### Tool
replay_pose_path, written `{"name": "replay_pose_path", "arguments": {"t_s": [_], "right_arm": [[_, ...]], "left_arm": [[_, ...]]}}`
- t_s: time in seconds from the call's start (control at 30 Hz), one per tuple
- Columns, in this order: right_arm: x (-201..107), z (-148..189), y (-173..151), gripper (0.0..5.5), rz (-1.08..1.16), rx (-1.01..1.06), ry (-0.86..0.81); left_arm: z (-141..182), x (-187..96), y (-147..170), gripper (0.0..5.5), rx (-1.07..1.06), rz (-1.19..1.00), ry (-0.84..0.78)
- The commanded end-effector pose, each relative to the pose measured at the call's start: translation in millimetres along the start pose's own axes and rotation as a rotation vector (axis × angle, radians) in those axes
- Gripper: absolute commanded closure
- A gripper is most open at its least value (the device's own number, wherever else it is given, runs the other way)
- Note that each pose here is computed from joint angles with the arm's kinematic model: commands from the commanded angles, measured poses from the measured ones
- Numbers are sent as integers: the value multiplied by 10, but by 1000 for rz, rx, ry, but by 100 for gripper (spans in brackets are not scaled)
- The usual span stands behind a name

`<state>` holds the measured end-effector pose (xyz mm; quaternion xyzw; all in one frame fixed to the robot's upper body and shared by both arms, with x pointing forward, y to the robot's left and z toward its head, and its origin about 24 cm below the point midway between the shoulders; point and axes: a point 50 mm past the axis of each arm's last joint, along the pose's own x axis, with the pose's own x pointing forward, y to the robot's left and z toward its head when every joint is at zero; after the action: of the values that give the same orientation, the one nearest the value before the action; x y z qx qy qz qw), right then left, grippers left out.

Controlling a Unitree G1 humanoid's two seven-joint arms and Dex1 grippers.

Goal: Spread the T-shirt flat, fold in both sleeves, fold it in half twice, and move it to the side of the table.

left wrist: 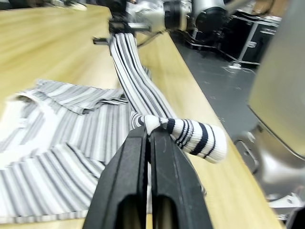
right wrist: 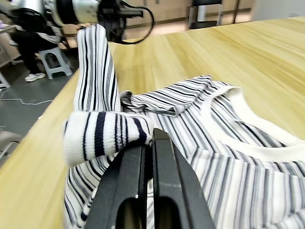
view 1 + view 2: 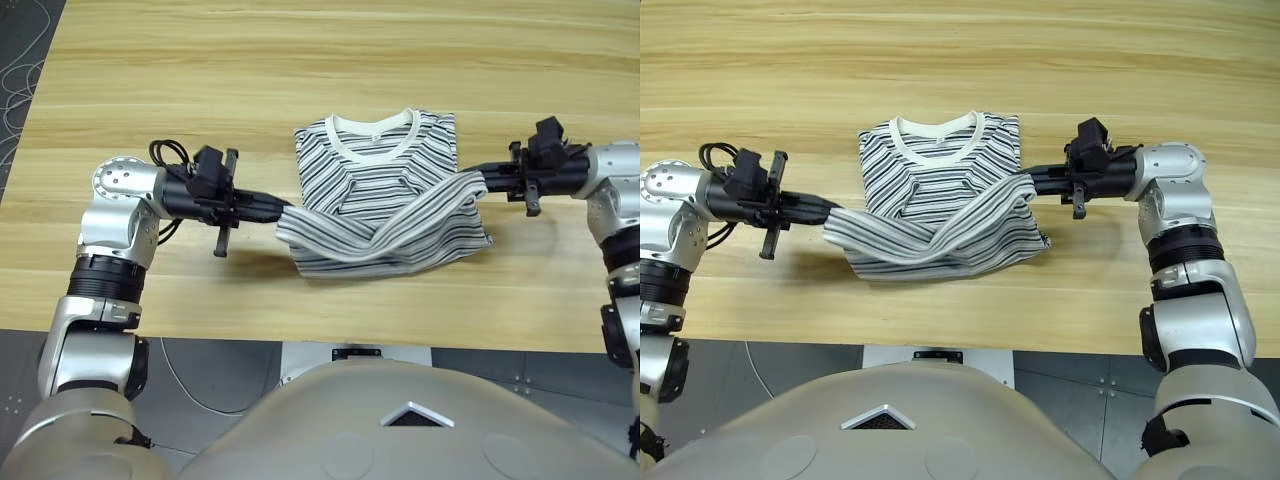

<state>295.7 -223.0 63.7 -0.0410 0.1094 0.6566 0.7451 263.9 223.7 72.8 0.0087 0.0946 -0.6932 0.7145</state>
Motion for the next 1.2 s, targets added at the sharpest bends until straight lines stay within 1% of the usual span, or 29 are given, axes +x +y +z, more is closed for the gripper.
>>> {"name": "replay_pose_path", "arguments": {"t_s": [0.03,0.1,0.23,0.47,0.6,0.73,0.93,1.1,1.13,1.17,1.2], "right_arm": [[34,31,-130,538,-87,-38,20],[59,29,-162,538,-105,-45,31],[84,-4,-228,538,-168,-43,75],[102,-42,-299,538,-269,-30,96],[130,-83,-313,538,-303,-14,113],[157,-133,-350,538,-378,21,135],[191,-169,-399,538,-476,60,142],[276,-224,-440,538,-581,108,139],[305,-251,-442,515,-605,152,120],[330,-275,-450,500,-640,194,100],[349,-293,-462,474,-682,244,73]], "left_arm": [[-5,-47,221,540,18,140,7],[-25,-69,277,540,16,187,1],[10,-89,328,540,14,208,-38],[58,-26,477,540,6,293,-76],[28,44,599,540,-9,397,-42],[-43,66,704,540,-69,517,-4],[-140,44,751,540,-133,622,25],[-355,-9,699,540,-224,688,122],[-414,-23,678,540,-254,702,144],[-480,-46,657,520,-291,728,171],[-540,-74,639,501,-334,760,189]]}}
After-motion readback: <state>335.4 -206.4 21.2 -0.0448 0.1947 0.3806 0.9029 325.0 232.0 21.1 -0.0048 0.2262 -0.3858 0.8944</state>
